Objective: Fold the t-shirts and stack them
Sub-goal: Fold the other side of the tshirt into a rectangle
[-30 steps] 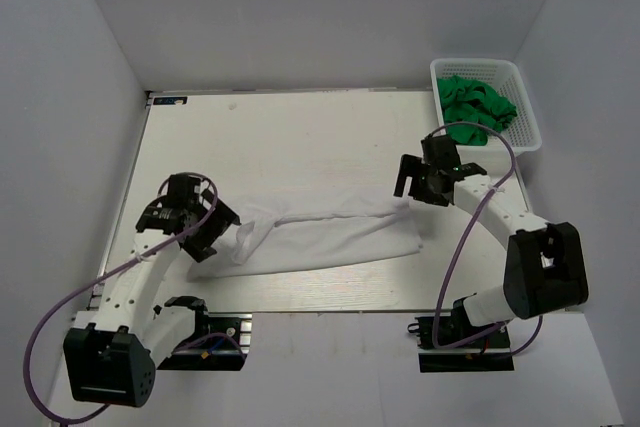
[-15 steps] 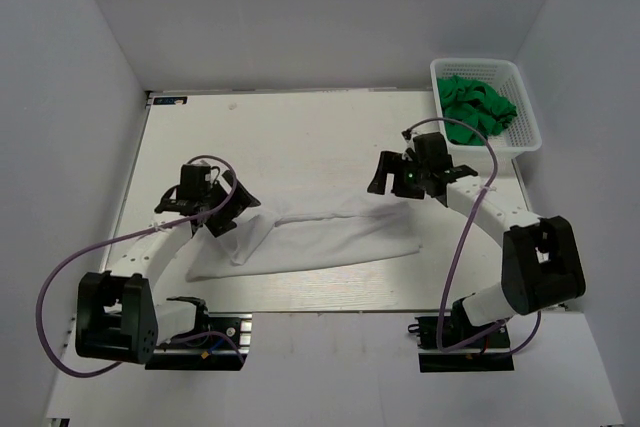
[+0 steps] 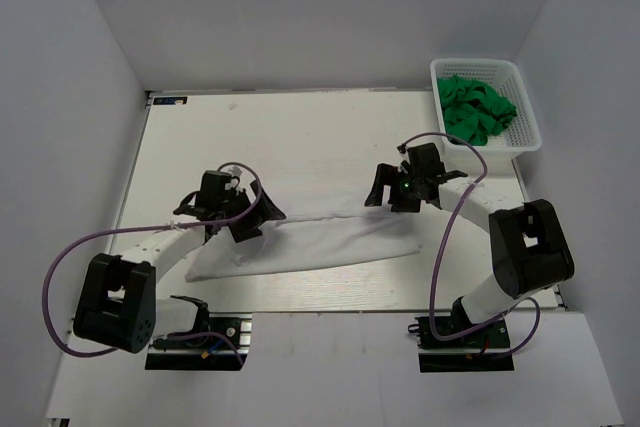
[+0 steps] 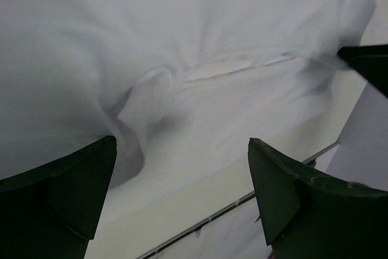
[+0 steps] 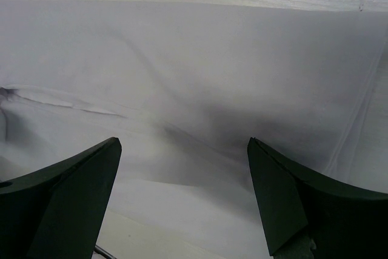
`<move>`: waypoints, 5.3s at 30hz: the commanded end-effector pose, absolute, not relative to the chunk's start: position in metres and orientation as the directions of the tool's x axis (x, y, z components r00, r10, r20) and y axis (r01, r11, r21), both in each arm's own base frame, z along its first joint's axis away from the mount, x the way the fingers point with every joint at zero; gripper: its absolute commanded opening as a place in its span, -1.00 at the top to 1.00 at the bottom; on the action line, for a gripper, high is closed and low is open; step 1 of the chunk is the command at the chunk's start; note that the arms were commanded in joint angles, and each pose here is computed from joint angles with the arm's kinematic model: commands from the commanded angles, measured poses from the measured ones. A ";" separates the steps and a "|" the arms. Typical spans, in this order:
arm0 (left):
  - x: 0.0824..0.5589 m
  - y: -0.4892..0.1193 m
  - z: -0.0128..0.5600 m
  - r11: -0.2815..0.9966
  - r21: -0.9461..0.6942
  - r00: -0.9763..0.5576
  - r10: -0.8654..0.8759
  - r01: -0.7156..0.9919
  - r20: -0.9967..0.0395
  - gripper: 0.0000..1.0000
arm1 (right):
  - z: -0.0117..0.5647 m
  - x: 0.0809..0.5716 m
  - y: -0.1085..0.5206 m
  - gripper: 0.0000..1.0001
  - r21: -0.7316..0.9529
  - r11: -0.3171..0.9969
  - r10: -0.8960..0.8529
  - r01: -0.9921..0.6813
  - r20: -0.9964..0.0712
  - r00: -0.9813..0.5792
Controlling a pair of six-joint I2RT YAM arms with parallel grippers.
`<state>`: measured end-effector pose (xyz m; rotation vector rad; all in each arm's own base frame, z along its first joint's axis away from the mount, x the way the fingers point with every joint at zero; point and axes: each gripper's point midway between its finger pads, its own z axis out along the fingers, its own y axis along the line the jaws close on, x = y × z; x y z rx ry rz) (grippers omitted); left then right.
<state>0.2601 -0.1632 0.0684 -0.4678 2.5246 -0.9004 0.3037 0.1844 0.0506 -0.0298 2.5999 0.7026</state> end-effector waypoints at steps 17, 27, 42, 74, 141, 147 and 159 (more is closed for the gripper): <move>0.275 -0.132 0.134 0.865 -0.489 -0.764 -0.391 -0.114 -0.513 -1.00 | 0.074 0.313 0.179 -0.81 0.442 0.882 0.089 -0.161 -0.493 -0.866; 0.297 -0.152 0.081 0.875 -0.471 -0.856 -0.326 -0.113 -0.400 -1.00 | 0.074 0.313 0.176 -0.81 0.425 0.891 0.081 -0.160 -0.495 -0.865; 0.276 -0.202 0.078 0.783 -0.622 -0.900 -0.255 0.023 -0.354 -1.00 | 0.070 0.311 0.176 -0.81 0.434 0.889 0.090 -0.146 -0.478 -0.874; 0.260 -0.026 0.080 0.755 0.034 -0.660 -0.549 -0.654 -0.513 -1.00 | 0.072 0.314 0.170 -0.81 0.385 0.909 0.055 -0.158 -0.486 -0.872; 0.345 0.027 0.082 0.711 -0.168 -0.449 -0.590 -0.683 -0.671 1.00 | 0.039 0.308 0.158 -0.81 0.317 0.944 0.035 -0.087 -0.361 -0.932; 0.346 0.032 0.079 0.713 -0.151 -0.462 -0.586 -0.685 -0.666 1.00 | 0.027 0.302 0.157 -0.81 0.313 0.947 0.042 -0.071 -0.338 -0.940; 0.358 0.036 0.050 0.748 -0.096 -0.562 -0.571 -0.657 -0.599 0.89 | 0.036 0.308 0.161 -0.81 0.324 0.940 0.018 -0.109 -0.365 -0.931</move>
